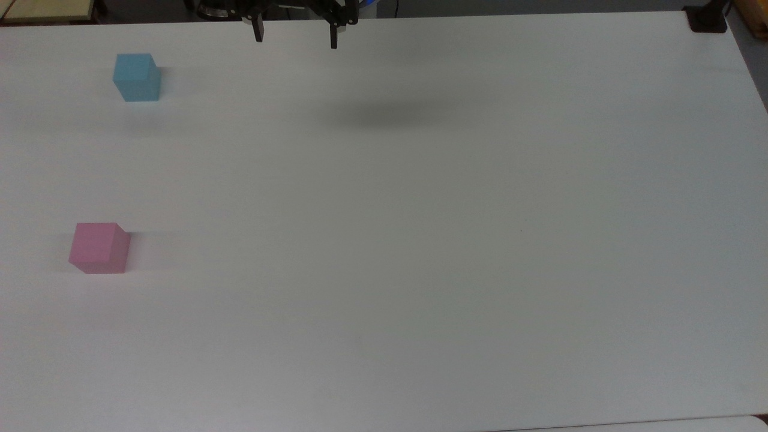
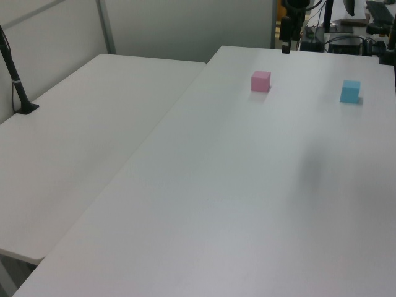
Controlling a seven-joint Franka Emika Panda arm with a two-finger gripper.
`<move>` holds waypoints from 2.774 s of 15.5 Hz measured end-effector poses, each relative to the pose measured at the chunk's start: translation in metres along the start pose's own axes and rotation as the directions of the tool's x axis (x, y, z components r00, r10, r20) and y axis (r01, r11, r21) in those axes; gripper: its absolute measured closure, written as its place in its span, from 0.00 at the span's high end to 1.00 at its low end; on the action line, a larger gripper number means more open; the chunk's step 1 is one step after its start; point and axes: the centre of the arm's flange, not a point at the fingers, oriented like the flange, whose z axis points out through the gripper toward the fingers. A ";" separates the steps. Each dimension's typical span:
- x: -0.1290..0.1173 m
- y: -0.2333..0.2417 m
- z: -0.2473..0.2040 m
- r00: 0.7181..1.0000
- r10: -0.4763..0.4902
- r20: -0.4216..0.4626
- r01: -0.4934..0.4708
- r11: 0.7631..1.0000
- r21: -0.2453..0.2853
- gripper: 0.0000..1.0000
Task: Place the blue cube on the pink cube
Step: 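Move the gripper from its raised start pose toward the light-blue cube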
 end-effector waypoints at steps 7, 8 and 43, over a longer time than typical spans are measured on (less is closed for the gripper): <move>-0.019 0.013 -0.012 0.998 0.012 0.062 -0.012 1.000 -0.002 1.00; -0.018 0.013 -0.012 0.998 0.012 0.063 -0.012 1.000 -0.002 1.00; -0.155 0.294 0.017 0.998 -0.015 0.065 0.017 0.999 -0.028 1.00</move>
